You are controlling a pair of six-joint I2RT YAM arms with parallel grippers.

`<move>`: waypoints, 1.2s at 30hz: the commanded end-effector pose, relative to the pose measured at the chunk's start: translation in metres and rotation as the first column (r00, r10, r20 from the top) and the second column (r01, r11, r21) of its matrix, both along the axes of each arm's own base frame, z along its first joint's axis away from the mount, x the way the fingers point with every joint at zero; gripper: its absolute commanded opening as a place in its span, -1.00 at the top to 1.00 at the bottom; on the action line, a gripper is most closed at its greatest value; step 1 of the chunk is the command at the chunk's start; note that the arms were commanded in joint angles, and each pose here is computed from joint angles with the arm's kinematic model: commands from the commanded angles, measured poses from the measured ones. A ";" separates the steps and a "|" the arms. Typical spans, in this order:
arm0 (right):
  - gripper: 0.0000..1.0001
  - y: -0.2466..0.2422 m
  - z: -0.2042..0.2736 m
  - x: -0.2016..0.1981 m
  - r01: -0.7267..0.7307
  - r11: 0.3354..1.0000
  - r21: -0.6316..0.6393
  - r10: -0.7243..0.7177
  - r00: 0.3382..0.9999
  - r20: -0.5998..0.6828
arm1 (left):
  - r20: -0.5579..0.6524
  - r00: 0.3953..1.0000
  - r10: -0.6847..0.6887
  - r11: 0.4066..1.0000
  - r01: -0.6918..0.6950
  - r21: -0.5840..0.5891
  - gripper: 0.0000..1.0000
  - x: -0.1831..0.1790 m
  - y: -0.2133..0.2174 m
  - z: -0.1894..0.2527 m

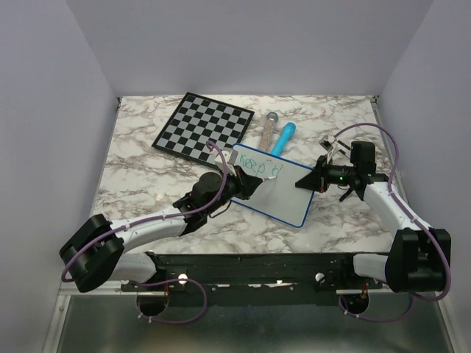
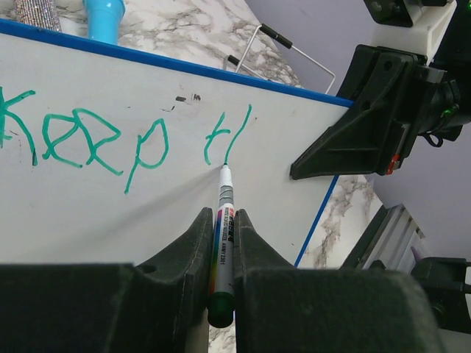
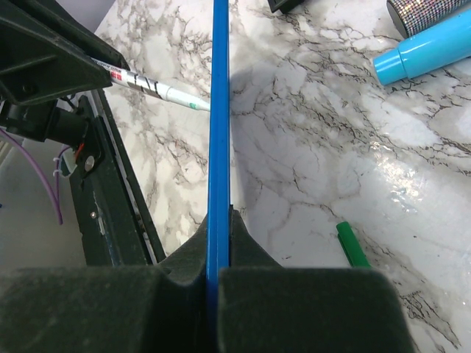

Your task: Write a sentence on the whiteboard

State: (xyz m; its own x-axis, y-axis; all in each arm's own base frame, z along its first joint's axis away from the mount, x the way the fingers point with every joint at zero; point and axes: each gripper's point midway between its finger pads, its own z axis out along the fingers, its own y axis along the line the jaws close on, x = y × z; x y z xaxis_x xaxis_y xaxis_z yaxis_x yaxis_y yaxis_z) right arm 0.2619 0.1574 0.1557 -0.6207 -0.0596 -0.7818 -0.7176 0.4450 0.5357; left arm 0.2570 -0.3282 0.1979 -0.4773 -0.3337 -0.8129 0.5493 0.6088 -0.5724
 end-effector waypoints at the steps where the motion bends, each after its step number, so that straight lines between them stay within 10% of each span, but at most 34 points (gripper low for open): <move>1: 0.99 0.002 0.016 0.006 -0.016 1.000 0.004 0.016 0.997 0.080 | -0.017 1.000 -0.016 1.000 0.016 0.005 1.00 -0.005 0.003 -0.004; 36: 0.99 0.002 0.017 0.005 -0.018 1.000 0.005 0.017 0.997 0.080 | 0.041 0.999 -0.019 0.999 0.020 -0.033 1.00 0.012 -0.013 0.025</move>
